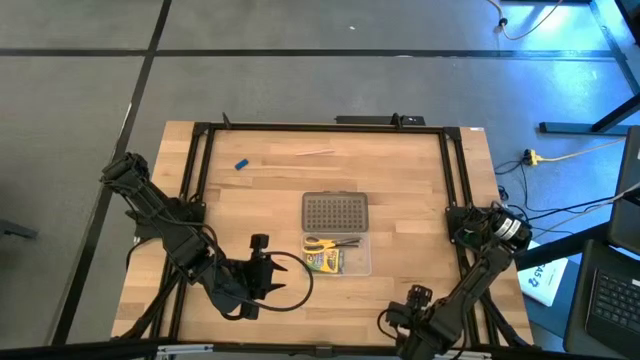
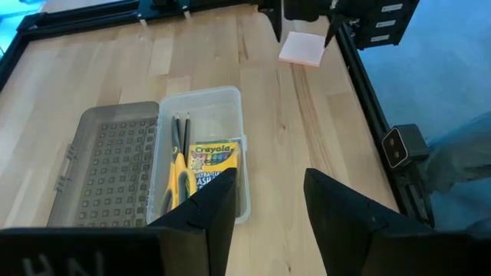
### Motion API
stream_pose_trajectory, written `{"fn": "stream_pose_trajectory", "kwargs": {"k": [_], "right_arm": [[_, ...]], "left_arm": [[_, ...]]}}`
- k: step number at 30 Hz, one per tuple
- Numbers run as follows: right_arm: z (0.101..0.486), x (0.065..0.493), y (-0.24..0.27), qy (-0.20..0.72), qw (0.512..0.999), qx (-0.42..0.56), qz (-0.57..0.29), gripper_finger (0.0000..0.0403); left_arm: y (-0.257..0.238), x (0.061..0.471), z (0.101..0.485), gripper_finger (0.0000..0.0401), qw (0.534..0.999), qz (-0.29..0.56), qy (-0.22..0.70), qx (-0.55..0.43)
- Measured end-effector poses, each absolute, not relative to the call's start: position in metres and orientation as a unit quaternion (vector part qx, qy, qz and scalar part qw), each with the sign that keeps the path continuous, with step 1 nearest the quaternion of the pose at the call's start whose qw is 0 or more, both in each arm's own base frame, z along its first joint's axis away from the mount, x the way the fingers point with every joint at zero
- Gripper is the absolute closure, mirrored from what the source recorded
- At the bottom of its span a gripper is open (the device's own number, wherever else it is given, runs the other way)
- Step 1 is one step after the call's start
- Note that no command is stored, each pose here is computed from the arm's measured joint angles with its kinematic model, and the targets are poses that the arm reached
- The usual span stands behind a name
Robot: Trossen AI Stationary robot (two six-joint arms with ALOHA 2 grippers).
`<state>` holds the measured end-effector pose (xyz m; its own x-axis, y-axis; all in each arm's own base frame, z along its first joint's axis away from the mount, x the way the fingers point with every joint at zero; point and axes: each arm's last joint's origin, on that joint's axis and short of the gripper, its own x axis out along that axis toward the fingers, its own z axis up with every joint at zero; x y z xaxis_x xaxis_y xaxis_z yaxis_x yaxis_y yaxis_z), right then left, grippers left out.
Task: Pack school essentials
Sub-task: Put the sticky note into the transparent supply box
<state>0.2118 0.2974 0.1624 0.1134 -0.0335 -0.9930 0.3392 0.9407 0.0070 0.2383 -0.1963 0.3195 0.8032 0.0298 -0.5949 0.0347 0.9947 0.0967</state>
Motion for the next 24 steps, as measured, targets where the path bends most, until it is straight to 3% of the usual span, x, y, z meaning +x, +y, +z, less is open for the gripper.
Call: {"fn": "stream_pose_trajectory", "kwargs": {"k": [24], "right_arm": [[0.1534, 0.2098, 0.2947, 0.652, 0.736, 0.125, -0.133, 0.0004]], "left_arm": [[-0.1963, 0.2383, 0.3195, 0.0253, 0.948, -0.001, 0.314, 0.052]]}}
